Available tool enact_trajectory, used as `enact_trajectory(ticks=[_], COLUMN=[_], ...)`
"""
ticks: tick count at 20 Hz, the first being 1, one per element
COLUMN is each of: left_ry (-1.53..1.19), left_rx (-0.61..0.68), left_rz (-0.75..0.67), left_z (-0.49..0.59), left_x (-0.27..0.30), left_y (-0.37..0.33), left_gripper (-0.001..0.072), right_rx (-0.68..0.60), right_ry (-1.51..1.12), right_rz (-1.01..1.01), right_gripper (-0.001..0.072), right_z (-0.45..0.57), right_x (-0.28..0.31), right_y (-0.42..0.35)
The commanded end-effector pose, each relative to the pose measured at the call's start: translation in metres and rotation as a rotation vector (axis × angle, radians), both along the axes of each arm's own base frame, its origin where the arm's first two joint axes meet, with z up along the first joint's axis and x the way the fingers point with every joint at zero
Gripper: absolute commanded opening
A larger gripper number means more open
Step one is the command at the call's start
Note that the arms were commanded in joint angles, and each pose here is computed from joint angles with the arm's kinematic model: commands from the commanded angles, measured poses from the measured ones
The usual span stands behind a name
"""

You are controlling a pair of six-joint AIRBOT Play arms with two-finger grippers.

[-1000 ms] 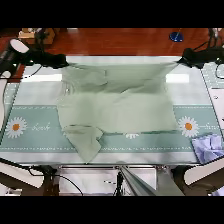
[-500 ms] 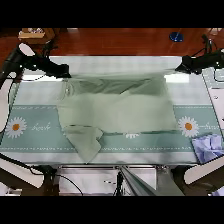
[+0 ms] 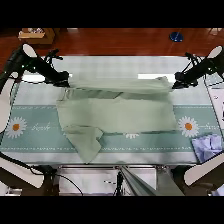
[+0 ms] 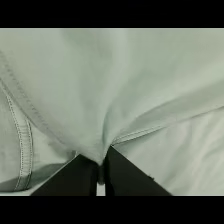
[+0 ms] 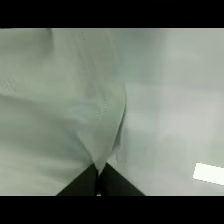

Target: Fold the shirts.

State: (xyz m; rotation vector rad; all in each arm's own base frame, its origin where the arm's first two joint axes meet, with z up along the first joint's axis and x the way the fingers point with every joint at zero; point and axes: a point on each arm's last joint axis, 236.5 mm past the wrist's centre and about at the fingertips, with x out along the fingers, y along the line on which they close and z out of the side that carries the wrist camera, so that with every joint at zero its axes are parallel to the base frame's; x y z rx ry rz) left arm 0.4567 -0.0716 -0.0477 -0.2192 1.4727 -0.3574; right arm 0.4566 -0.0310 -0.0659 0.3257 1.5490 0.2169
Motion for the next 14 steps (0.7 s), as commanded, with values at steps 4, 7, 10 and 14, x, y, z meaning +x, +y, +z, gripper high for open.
enact_trajectory(ticks=[4, 7, 10, 14], left_ry=[0.075, 0.137, 0.198, 0.281], left_rx=[-0.001, -0.013, -0.029, -0.093], left_rz=[0.003, 0.026, 0.062, 0.097], left_z=[0.024, 0.045, 0.036, 0.003], left_x=[-0.028, -0.059, -0.109, -0.186], left_y=[0.025, 0.049, 0.056, 0.037], left_gripper=[0.0401, 0.0401, 0.0401, 0.0472], right_rx=[-0.031, 0.015, 0.134, 0.287], right_ry=[0.005, 0.12, 0.144, 0.052], right_rz=[0.021, -0.07, -0.24, -0.33], right_gripper=[0.0274, 0.0359, 0.0359, 0.0359], right_z=[0.023, 0.032, 0.019, 0.016], right_x=[-0.016, -0.07, -0.127, -0.153], right_y=[-0.022, -0.054, -0.061, -0.046])
